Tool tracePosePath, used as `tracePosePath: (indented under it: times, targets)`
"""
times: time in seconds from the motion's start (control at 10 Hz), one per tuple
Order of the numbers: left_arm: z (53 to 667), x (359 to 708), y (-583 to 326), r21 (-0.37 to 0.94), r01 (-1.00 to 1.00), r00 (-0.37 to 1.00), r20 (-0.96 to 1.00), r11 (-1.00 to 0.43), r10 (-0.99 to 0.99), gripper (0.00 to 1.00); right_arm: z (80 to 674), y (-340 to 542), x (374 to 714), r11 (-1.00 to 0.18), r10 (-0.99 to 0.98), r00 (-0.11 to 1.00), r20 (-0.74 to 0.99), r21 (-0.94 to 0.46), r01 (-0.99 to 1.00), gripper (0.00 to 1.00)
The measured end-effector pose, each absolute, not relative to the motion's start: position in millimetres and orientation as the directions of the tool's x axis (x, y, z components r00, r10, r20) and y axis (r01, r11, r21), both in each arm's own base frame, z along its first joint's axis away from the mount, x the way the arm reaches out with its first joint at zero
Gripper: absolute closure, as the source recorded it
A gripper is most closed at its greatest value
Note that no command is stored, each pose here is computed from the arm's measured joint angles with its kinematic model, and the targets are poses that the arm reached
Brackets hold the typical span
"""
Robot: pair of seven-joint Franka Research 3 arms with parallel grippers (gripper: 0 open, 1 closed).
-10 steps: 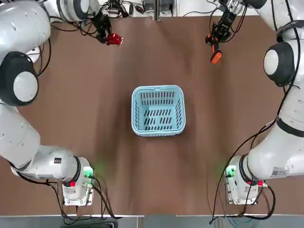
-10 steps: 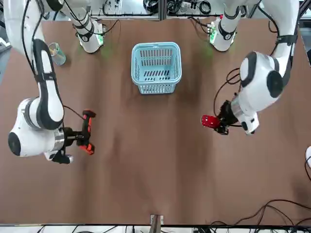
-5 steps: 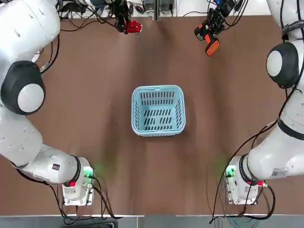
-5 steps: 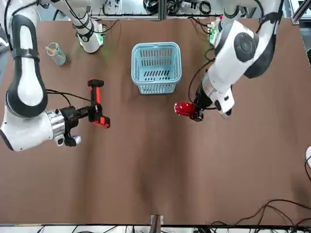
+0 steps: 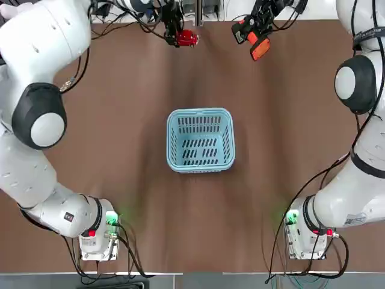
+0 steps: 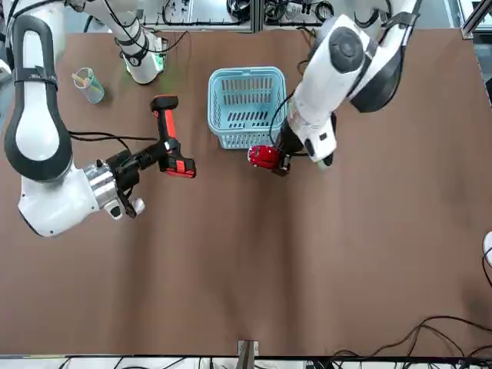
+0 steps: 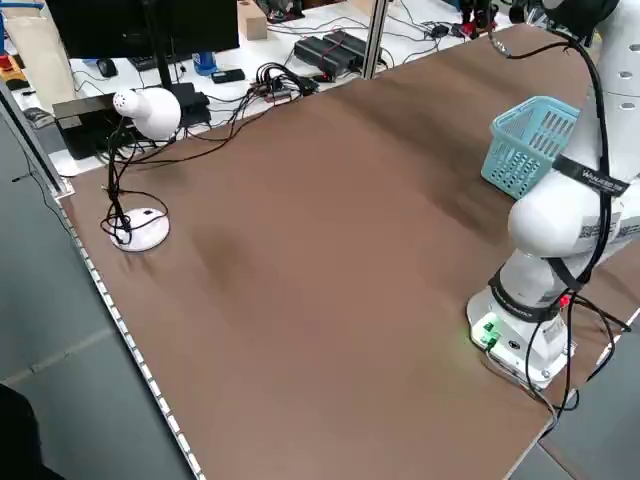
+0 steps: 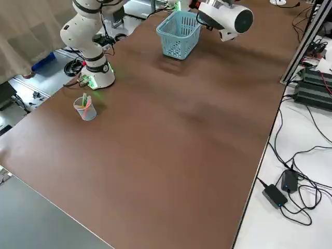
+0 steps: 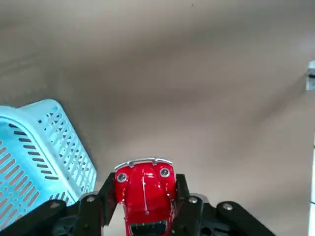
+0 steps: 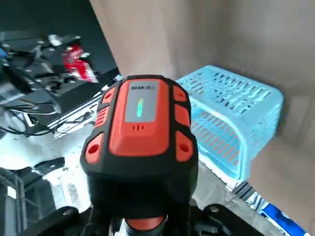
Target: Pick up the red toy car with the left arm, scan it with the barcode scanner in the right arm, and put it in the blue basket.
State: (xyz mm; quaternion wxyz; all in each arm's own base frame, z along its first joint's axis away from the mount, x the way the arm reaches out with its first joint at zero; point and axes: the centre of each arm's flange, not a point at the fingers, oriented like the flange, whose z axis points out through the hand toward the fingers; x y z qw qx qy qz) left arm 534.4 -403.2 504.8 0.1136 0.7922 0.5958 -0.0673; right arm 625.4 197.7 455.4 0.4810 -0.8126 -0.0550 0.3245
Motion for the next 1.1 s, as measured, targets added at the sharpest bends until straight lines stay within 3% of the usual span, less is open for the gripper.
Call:
tracePosePath:
  times: [0.5, 1.1]
  targets:
    - [482, 534, -442, 0.066, 0.967, 0.253, -0.252, -0.244, 0.934, 0.5, 473, 279, 615, -0.516, 0.398, 0.8, -0.449, -0.831, -0.209, 0.63]
    - [485, 536, -441, 0.072, 0.968, 0.252, -0.255, -0.241, 0.934, 0.5, 467, 274, 615, -0.534, 0.39, 0.793, -0.468, -0.816, -0.219, 0.63]
